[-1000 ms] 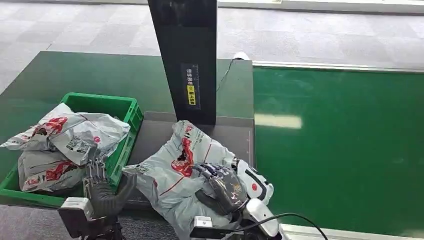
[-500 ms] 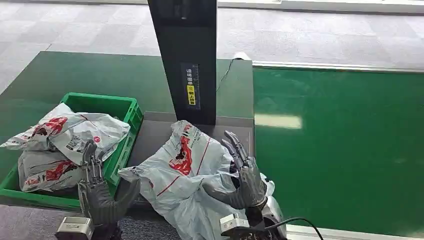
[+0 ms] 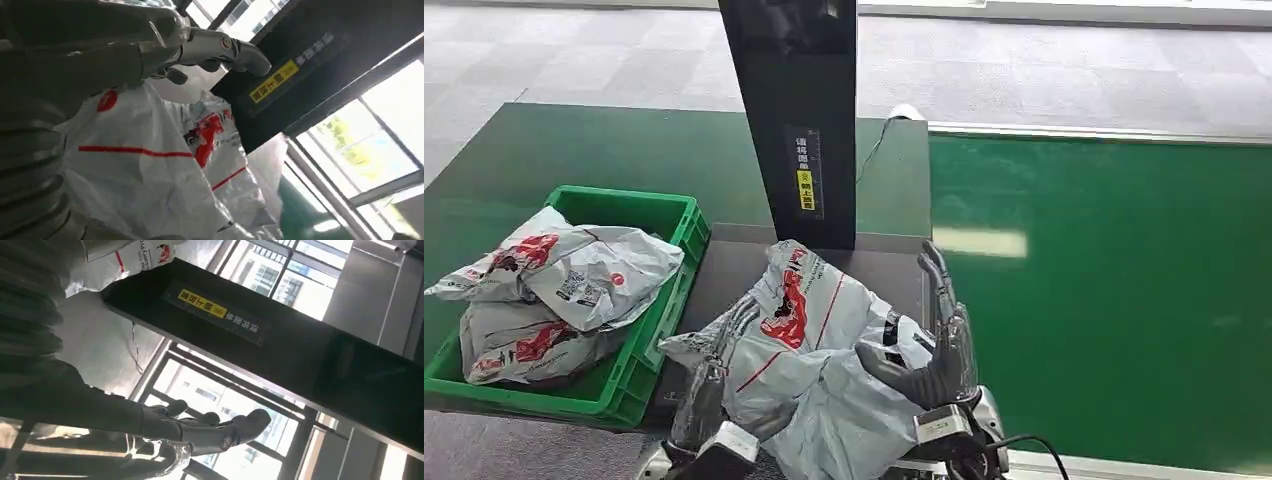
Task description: Moved the parcel from conveyor to table for the left to box.
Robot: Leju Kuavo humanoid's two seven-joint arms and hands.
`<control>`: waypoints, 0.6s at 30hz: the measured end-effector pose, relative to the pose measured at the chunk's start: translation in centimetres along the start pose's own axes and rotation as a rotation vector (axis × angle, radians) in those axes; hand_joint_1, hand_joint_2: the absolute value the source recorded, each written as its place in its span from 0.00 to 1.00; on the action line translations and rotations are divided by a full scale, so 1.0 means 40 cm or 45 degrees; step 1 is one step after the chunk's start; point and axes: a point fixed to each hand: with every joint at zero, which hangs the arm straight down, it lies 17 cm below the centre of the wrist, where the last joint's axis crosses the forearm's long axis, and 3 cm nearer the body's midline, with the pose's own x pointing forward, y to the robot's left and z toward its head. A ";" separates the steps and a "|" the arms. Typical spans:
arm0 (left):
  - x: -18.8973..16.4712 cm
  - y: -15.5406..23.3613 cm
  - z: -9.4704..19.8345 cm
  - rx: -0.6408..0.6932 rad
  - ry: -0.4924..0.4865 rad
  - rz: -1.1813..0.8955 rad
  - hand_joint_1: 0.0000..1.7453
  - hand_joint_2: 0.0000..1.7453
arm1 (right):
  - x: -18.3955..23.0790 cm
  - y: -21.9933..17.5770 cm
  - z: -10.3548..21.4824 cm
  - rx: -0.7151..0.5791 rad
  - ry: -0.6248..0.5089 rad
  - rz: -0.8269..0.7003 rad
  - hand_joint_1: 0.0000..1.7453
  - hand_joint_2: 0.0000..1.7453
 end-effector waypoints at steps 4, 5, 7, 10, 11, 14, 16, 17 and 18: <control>-0.042 -0.064 0.006 -0.134 0.081 -0.110 0.00 1.00 | 0.007 -0.011 -0.001 -0.018 -0.008 0.020 0.00 1.00; -0.055 -0.081 0.011 -0.172 0.102 -0.141 0.00 1.00 | 0.008 -0.013 0.001 -0.022 -0.007 0.024 0.00 1.00; -0.073 -0.111 0.020 -0.231 0.125 -0.179 0.00 1.00 | 0.008 -0.018 0.004 -0.030 -0.002 0.030 0.00 1.00; -0.089 -0.142 0.031 -0.284 0.139 -0.192 0.00 1.00 | 0.009 -0.023 0.011 -0.036 0.002 0.043 0.00 1.00; -0.094 -0.152 0.036 -0.300 0.143 -0.195 0.00 1.00 | 0.010 -0.024 0.014 -0.037 0.004 0.046 0.00 1.00; -0.103 -0.163 0.041 -0.318 0.151 -0.199 0.00 1.00 | 0.010 -0.028 0.020 -0.045 0.011 0.052 0.00 1.00; -0.108 -0.169 0.043 -0.327 0.153 -0.202 0.00 1.00 | 0.012 -0.030 0.020 -0.049 0.011 0.052 0.00 1.00; -0.109 -0.171 0.044 -0.330 0.153 -0.202 0.00 1.00 | 0.012 -0.031 0.021 -0.050 0.012 0.052 0.00 1.00; -0.110 -0.174 0.045 -0.334 0.154 -0.202 0.00 1.00 | 0.012 -0.031 0.021 -0.051 0.013 0.052 0.00 1.00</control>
